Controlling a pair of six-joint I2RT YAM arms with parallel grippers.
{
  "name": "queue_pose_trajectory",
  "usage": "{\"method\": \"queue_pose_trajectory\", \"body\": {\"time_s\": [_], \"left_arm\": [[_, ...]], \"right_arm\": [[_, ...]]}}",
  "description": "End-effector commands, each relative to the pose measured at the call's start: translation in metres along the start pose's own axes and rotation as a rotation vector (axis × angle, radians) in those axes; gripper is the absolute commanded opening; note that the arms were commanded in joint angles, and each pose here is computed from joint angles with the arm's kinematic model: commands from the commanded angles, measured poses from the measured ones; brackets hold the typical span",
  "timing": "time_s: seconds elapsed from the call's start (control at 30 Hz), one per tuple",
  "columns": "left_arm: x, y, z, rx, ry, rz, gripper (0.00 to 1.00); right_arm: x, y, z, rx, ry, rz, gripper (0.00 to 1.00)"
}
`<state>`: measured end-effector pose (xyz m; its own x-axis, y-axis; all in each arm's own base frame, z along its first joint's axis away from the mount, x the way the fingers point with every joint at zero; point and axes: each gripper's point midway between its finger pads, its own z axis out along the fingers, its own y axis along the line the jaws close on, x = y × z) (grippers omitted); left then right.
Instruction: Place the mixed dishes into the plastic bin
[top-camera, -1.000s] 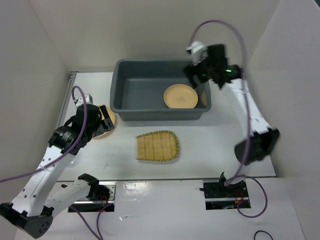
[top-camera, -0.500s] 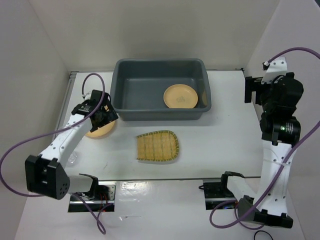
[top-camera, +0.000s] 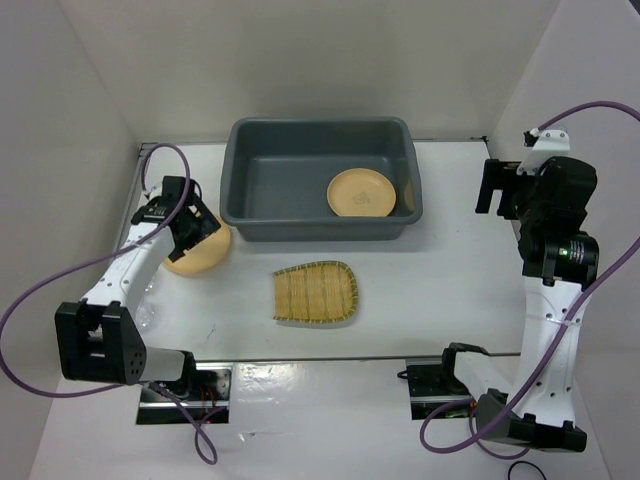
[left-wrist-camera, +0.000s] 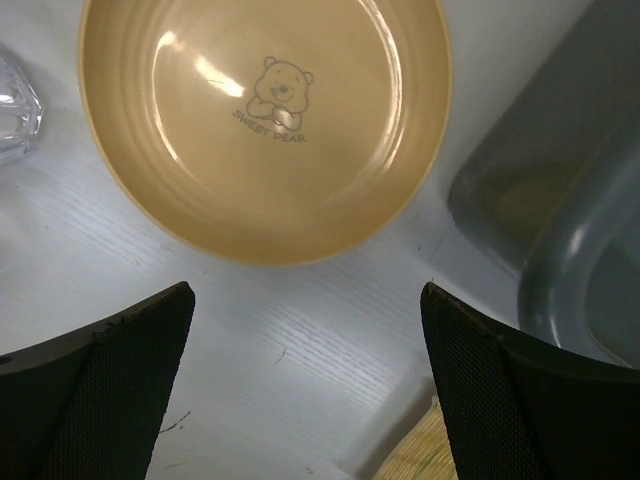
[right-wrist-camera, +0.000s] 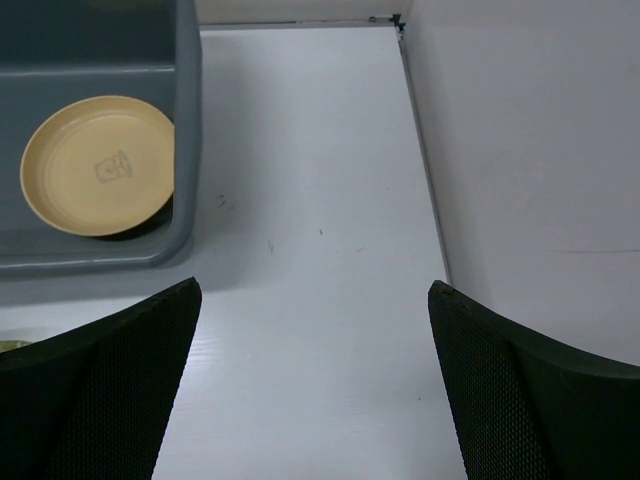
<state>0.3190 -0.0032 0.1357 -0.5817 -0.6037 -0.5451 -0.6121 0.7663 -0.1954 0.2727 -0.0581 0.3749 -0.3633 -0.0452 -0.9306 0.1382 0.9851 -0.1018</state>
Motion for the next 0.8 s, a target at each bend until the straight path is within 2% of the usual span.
{"method": "queue_pose_trajectory", "body": {"time_s": [0.0, 0.07, 0.27, 0.37, 0.5, 0.77], "left_arm": [[0.0, 0.003, 0.017, -0.019, 0.02, -0.067, 1.0], [0.0, 0.006, 0.027, -0.062, 0.04, -0.095, 1.0], [0.036, 0.035, 0.058, -0.289, 0.243, -0.191, 1.0], [0.055, 0.047, 0.063, -0.329, 0.271, -0.215, 1.0], [0.056, 0.053, 0.062, -0.339, 0.252, -0.261, 1.0], [0.082, 0.06, 0.072, -0.37, 0.315, -0.297, 1.0]], "right_arm": [[0.0, 0.013, -0.007, -0.065, 0.014, 0.016, 0.98], [-0.001, 0.016, -0.009, -0.085, 0.013, 0.007, 0.98], [0.005, 0.023, -0.007, -0.12, 0.038, 0.01, 0.98], [0.009, 0.025, -0.01, -0.13, 0.045, 0.011, 0.98], [0.015, 0.025, -0.009, -0.133, 0.065, -0.007, 0.98], [0.021, 0.025, -0.008, -0.136, 0.084, -0.016, 0.98]]}}
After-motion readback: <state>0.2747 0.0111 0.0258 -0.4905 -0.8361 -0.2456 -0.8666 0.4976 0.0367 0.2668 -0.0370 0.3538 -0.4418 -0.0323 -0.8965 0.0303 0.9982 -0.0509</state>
